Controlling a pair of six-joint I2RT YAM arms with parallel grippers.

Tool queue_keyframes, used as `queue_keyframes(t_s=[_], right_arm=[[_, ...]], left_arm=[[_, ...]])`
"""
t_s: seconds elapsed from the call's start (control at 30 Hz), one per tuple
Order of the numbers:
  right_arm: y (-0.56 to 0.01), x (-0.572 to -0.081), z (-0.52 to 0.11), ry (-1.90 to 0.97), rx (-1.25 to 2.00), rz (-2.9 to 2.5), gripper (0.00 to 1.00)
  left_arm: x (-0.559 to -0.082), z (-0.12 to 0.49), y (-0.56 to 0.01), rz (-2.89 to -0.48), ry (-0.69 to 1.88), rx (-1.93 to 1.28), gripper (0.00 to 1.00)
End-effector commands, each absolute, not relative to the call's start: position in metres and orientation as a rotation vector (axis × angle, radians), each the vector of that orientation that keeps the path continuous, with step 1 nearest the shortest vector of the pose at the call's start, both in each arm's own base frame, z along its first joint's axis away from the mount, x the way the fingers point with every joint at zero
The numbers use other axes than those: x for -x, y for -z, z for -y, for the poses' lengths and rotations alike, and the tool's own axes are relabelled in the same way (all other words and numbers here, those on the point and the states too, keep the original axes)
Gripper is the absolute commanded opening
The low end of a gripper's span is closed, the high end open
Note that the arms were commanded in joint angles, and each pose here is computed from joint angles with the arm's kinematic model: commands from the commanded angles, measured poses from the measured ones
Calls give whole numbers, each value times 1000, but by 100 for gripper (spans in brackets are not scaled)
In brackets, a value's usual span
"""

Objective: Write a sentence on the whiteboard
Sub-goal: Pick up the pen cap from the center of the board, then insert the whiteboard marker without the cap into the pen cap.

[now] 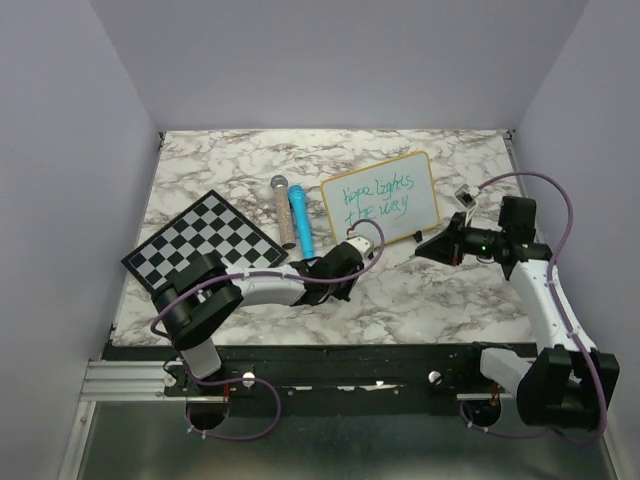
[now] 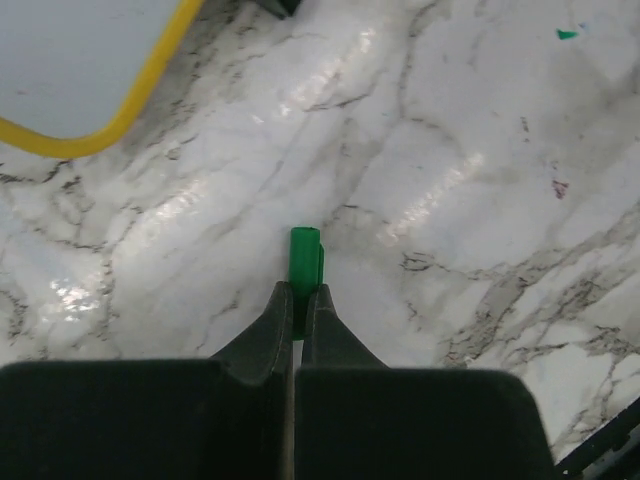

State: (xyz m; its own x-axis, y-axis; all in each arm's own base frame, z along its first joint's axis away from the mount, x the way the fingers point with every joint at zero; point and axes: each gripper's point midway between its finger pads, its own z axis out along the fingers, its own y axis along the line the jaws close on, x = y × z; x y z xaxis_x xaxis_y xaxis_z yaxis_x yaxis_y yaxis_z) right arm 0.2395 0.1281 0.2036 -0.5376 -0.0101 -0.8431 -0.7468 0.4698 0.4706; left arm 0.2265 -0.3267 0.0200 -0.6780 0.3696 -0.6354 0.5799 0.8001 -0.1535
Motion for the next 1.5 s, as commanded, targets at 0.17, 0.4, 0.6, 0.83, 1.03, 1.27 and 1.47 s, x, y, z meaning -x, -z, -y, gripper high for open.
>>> queue_keyframes(t_s=[0.17, 0.4, 0.6, 0.83, 1.03, 1.27, 1.47], right_arm=[[-135, -275, -133, -1155, 292, -2179, 0], [-86, -281, -127, -1171, 40, -2383, 1], [-62, -278, -128, -1223, -41, -2467, 1], [-55, -274, -139, -1327, -44, -2503, 1], [-53, -275, -143, -1385, -54, -2507, 1], [-50, -279, -148, -1471, -83, -2513, 0], [-48, -277, -151, -1524, -103, -2519, 1]], left_arm=[[-172, 315, 47, -2292, 370, -1019, 0], [-177, 316, 48, -2246, 307, -1060, 0], [-176, 316, 49, -2232, 304, -1081, 0], [-172, 320, 52, -2221, 307, -1128, 0], [-171, 324, 52, -2210, 317, -1151, 0], [-170, 325, 52, -2210, 324, -1161, 0], [-170, 325, 53, -2212, 320, -1165, 0]])
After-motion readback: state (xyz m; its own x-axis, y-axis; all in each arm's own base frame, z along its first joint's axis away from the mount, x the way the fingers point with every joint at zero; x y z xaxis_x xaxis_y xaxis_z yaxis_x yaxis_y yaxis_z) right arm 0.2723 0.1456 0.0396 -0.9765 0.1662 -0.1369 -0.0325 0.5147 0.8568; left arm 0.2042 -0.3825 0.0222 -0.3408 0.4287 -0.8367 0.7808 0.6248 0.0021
